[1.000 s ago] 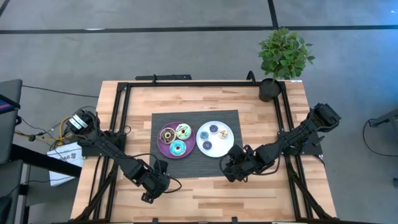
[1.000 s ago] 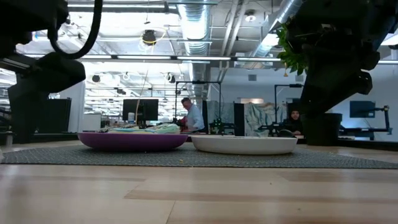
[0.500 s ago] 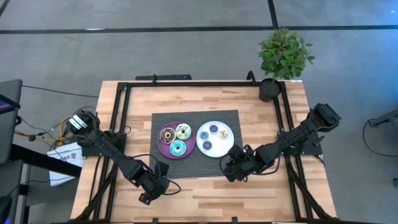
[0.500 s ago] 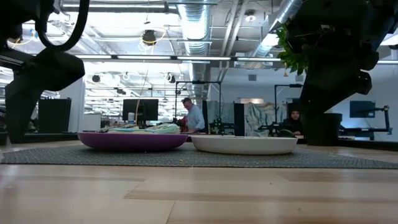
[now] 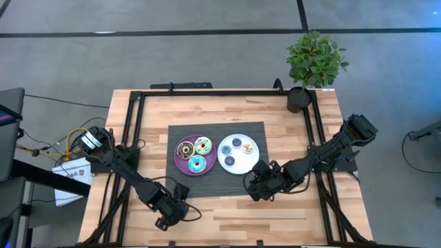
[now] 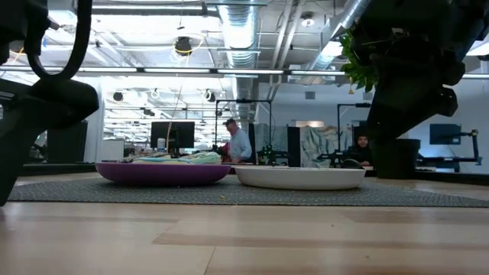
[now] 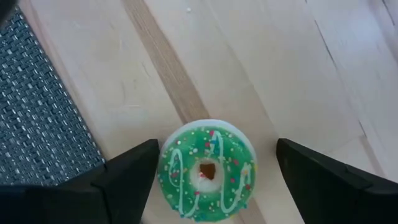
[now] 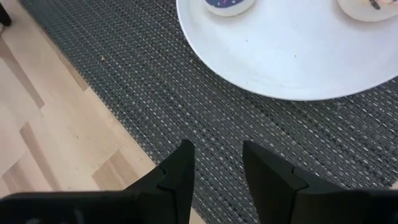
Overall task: Pick & Place donuts
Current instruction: Put the small green donut on the white plate, then return to Home Position
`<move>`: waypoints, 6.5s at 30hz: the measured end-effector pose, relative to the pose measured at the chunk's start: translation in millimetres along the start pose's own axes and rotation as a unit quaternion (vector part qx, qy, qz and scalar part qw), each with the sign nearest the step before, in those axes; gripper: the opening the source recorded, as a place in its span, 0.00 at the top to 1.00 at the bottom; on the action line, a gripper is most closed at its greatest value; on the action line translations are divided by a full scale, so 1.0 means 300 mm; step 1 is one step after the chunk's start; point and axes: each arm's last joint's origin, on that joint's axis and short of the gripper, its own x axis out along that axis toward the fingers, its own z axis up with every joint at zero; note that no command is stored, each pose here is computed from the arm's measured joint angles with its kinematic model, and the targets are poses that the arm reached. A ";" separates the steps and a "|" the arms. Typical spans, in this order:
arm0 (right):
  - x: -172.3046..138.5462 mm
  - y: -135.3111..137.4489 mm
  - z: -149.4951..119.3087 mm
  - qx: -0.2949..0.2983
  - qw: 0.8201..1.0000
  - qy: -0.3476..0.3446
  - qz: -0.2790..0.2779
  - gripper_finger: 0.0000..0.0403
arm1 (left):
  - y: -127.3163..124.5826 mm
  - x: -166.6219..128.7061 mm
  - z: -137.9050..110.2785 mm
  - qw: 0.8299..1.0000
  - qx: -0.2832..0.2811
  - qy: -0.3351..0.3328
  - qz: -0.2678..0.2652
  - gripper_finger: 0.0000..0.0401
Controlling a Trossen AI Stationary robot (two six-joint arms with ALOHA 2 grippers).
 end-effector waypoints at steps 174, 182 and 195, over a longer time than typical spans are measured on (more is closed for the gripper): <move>-0.284 -0.046 -0.453 -0.028 0.996 -0.087 0.017 1.00 | 0.993 0.065 0.496 0.974 -0.207 0.006 0.095 0.49; -0.284 -0.045 -0.453 -0.027 0.996 -0.086 0.019 1.00 | 0.994 0.064 0.495 0.972 -0.209 0.008 0.104 0.33; -0.284 -0.043 -0.454 -0.025 0.996 -0.086 0.022 1.00 | 0.993 0.064 0.492 0.970 -0.221 0.012 0.104 0.25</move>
